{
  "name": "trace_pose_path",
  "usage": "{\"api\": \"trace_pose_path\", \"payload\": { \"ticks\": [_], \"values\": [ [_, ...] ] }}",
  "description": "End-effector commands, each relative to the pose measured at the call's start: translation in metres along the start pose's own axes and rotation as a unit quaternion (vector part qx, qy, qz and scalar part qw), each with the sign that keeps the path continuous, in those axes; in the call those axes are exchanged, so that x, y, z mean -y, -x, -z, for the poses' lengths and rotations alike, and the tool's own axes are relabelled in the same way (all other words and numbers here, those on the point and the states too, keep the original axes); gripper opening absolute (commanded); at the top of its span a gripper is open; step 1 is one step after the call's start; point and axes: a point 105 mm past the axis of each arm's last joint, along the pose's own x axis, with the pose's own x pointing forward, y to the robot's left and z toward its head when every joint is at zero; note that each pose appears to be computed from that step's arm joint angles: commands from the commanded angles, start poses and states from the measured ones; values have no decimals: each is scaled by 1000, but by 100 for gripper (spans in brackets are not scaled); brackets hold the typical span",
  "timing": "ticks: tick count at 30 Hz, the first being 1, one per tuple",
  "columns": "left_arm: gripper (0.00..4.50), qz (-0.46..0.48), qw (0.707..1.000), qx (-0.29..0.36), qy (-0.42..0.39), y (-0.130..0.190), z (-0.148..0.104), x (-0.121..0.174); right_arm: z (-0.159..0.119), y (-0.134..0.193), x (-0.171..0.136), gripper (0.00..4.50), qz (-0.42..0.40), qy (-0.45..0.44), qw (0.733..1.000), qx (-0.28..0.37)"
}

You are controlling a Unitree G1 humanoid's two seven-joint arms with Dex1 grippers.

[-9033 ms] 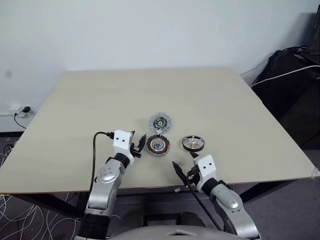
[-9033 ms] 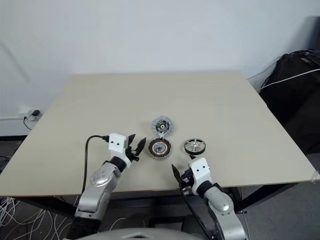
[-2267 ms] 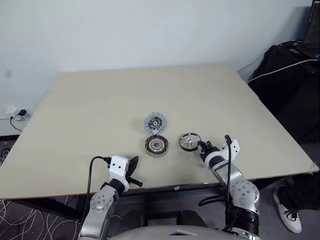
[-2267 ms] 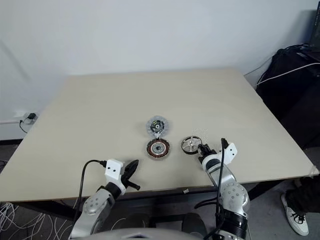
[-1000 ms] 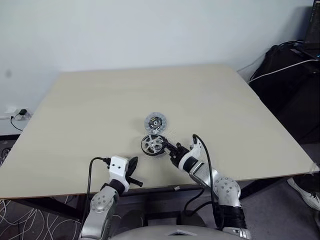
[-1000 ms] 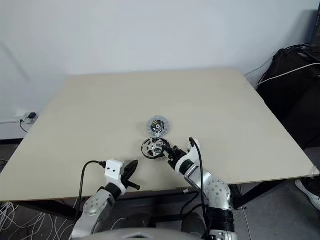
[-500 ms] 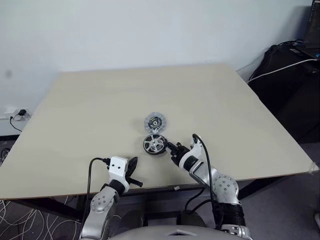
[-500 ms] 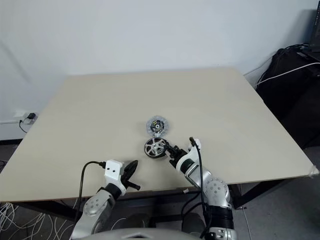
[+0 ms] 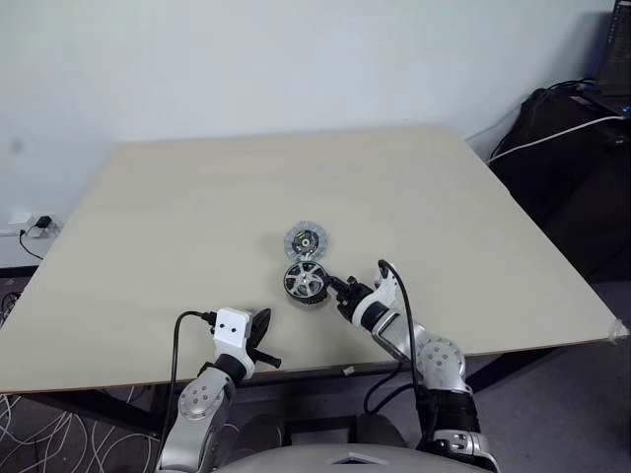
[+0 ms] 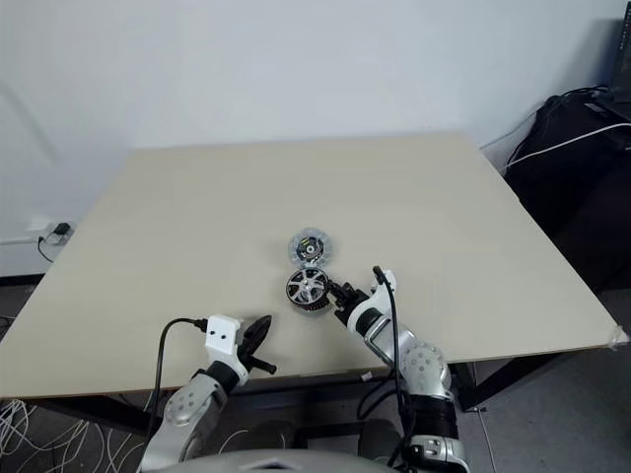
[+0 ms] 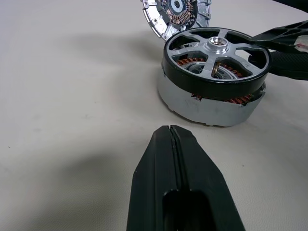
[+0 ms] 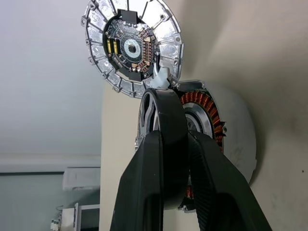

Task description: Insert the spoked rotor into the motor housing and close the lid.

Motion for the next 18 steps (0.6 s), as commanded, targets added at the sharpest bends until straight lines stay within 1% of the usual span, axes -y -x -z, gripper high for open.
{"api": "trace_pose_path", "payload": {
  "ticks": [1,2,3,7,12,18],
  "values": [
    [0,3,1000,26,-8,-1,-15,1,0,-7,-7,79,-6,-12,1000,10],
    [0,3,1000,26,-8,-1,-15,2,0,-6,-5,116,-3,-12,1000,11],
    [0,3,1000,26,-8,-1,-15,2,0,-6,-3,140,-1,-13,1000,12],
    [0,5,1000,25,-8,-1,-15,2,-2,-4,-4,267,-2,-12,1000,16],
    [0,8,1000,25,-8,-2,-15,2,-7,1,-13,421,-22,-3,1000,21],
    [0,11,1000,24,-7,-3,-14,3,-13,11,-36,421,-68,16,997,31]
  ]
}}
